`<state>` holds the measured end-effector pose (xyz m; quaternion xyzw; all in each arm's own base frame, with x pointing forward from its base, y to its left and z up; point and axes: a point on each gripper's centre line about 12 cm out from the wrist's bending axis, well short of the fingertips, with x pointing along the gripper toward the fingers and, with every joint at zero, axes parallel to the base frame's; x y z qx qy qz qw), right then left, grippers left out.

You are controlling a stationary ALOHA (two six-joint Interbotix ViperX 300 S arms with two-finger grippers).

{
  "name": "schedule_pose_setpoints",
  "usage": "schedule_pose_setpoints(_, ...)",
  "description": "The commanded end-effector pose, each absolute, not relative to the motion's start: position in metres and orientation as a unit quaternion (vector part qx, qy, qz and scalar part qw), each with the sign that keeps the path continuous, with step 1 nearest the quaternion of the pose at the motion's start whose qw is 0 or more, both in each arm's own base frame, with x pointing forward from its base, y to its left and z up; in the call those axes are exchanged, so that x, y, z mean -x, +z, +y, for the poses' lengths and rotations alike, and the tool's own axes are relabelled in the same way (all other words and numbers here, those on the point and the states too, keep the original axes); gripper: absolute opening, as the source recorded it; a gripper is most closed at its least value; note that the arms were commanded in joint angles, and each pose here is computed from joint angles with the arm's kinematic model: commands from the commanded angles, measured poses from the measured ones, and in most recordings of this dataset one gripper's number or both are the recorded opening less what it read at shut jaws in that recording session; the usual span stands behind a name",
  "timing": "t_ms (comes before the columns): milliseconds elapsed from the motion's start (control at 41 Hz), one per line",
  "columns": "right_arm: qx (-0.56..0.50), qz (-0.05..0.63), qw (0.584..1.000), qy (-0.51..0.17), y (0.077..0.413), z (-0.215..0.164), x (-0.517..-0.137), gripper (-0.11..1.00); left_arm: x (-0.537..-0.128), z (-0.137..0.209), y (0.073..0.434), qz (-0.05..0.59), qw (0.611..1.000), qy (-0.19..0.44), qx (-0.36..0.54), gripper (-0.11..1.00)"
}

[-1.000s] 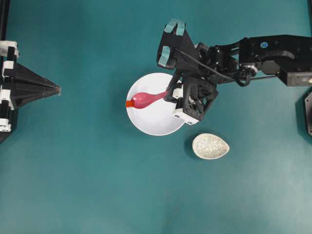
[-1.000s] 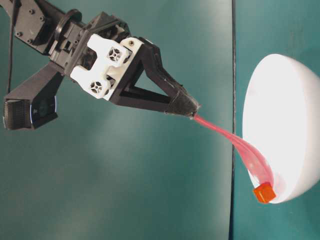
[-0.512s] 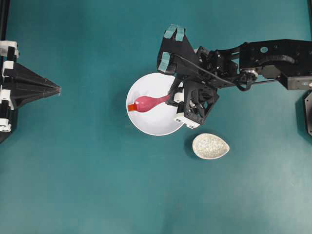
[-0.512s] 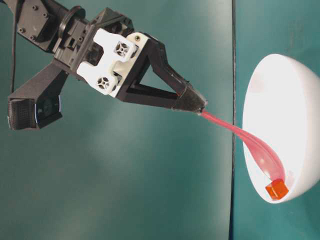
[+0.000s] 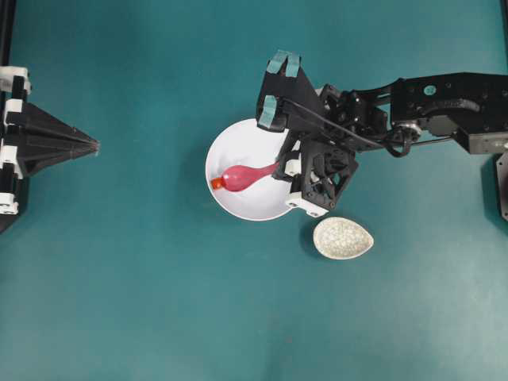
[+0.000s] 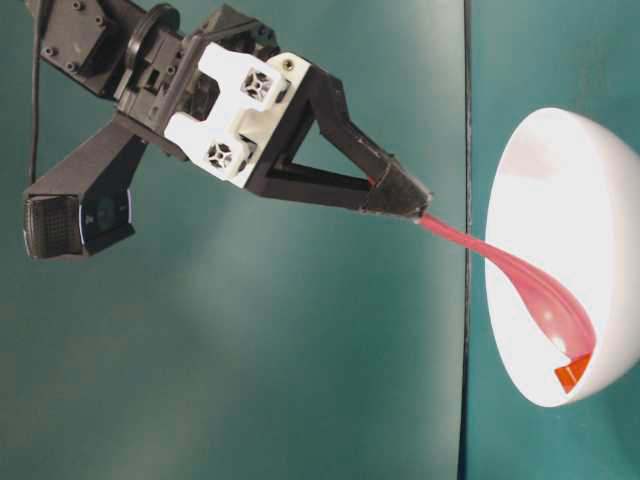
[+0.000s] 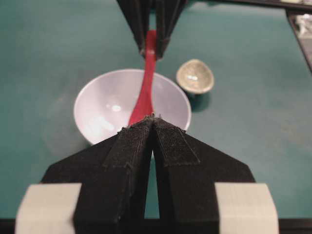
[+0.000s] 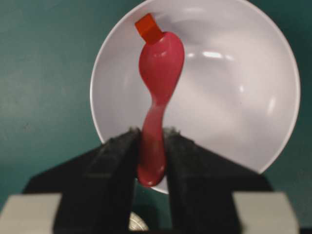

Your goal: Grip the spoon and scoop the red block from the bowl with right arm.

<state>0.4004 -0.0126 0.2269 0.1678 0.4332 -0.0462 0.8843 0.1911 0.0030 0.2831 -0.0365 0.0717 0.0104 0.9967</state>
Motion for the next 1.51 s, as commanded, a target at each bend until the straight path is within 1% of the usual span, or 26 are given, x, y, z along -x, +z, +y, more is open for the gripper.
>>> schedule_pose_setpoints(0, -0.169, 0.407, 0.897, -0.042, 0.2425, -0.0104, -0.4006, 0.24, -0.1929, 0.0030, 0.2871, 0.068, 0.997, 0.010, 0.036, 0.01)
schedule_pose_setpoints(1243, -0.181, 0.374, 0.908, -0.051, 0.2381, -0.0122, -0.4029, 0.24, -0.1933, 0.0033, 0.2874, 0.068, 0.997, 0.011, 0.036, 0.01)
schedule_pose_setpoints(1487, -0.181, 0.370, 0.910, -0.052, 0.2380, -0.0124, -0.4028, 0.22, -0.1932, 0.0033, 0.2868, 0.069, 0.997, 0.011, 0.035, 0.01)
